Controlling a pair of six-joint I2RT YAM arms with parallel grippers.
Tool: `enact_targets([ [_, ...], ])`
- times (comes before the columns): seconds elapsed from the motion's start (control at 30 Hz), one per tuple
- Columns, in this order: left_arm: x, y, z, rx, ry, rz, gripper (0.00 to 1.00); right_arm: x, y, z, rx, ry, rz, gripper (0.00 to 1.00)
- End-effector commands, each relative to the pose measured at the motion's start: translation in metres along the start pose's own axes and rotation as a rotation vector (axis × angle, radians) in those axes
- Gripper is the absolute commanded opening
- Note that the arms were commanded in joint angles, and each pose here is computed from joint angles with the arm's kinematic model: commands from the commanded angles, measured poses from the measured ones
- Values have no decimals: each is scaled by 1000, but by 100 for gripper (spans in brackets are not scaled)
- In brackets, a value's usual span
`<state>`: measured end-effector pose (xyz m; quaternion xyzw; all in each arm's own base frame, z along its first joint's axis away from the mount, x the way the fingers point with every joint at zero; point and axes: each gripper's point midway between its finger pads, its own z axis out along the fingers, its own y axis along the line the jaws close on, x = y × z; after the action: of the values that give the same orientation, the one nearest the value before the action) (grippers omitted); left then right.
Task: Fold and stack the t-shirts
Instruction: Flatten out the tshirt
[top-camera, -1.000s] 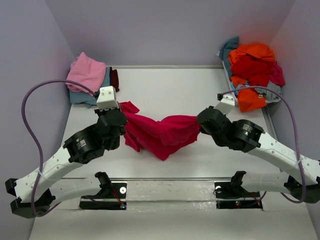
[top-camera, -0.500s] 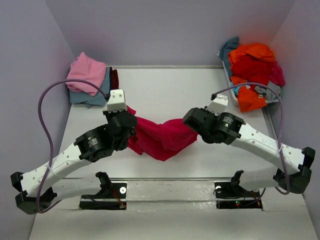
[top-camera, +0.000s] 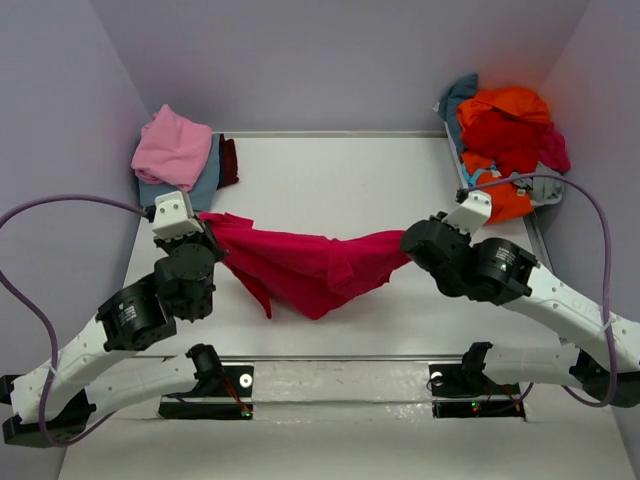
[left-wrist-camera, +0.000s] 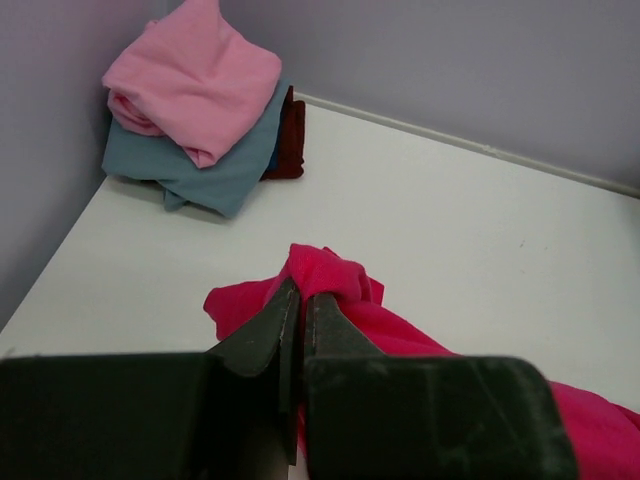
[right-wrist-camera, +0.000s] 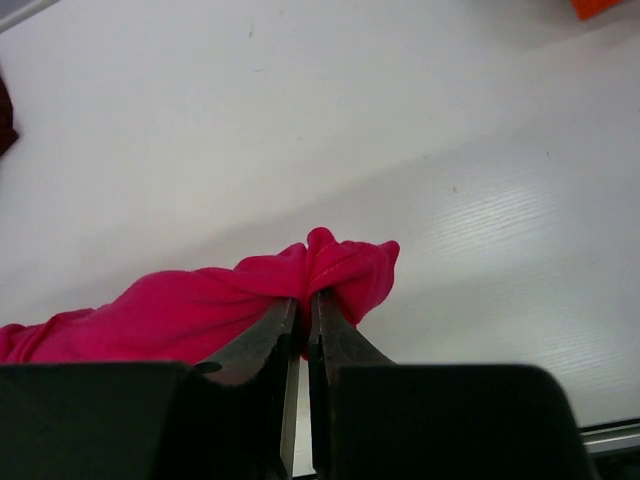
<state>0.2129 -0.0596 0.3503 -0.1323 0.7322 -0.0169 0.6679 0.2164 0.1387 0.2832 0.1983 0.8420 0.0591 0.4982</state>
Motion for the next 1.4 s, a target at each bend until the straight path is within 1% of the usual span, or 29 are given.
enact_targets([
  [0.0, -34, 12, -2, -71, -87, -75, 6, -41, 16, -10, -61, -125, 47, 7],
  [0.13, -54, 14, -4, -62, -122, -80, 6, -62, 25, -19, -103, -163, 54, 7],
  [0.23, -60, 7, -4, -27, -133, -67, 6, -72, 31, -23, -117, -184, 40, 7],
  [0.33, -54, -3, -2, -4, -120, -47, 6, -70, 34, -19, -94, -182, 18, 7],
  [0.43, -37, -17, 3, 28, -84, -16, 6, -51, 38, -5, -42, -150, -6, 7],
  [0.47, -33, -19, 3, 36, -76, -12, 11, -48, 38, -4, -39, -144, -2, 7],
  [0.5, -31, -20, 3, 38, -69, -9, 22, -47, 37, -4, -37, -139, 2, 7],
  [0.53, -29, -18, 3, 43, -63, -5, 35, -45, 37, -4, -38, -132, 10, 7],
  [0.57, -28, -17, 2, 43, -62, -5, 40, -45, 36, -5, -41, -132, 13, 7],
  [0.6, -30, -12, 0, 45, -67, -25, 58, -46, 34, -6, -44, -135, 16, 7],
  [0.63, -32, -9, -1, 47, -75, -31, 70, -51, 33, -9, -58, -145, 21, 7],
  [0.67, -35, -7, -2, 49, -82, -51, 70, -53, 32, -10, -61, -148, 26, 7],
  [0.7, -39, -1, -4, 47, -95, -68, 76, -59, 31, -13, -65, -161, 28, 7],
  [0.73, -38, 1, -5, 46, -98, -64, 78, -62, 30, -15, -65, -168, 30, 7],
  [0.87, -39, 5, -5, 28, -105, -64, 83, -69, 31, -17, -53, -180, 14, 7],
  [1.03, -29, -3, 0, 23, -95, -44, 85, -81, 43, -21, -90, -199, 1, 7],
  [1.1, -24, -13, 3, 41, -93, -55, 87, -90, 51, -26, -119, -211, -3, 7],
  [1.2, 3, -41, 15, 93, -62, 1, 88, -95, 61, -29, -151, -214, -22, 7],
  [1.23, 9, -47, 20, 89, -40, 23, 88, -95, 62, -29, -151, -209, -23, 7],
  [1.27, 36, -57, 36, 69, 47, 67, 88, -91, 63, -26, -139, -198, -33, 7],
  [1.3, 38, -69, 41, 63, 60, 22, 87, -90, 64, -26, -139, -196, -23, 7],
  [1.33, 52, -74, 48, 67, 137, 0, 87, -87, 60, -24, -122, -188, -36, 7],
  [1.37, 72, -89, 55, 101, 198, 23, 86, -84, 59, -23, -114, -180, -25, 7],
])
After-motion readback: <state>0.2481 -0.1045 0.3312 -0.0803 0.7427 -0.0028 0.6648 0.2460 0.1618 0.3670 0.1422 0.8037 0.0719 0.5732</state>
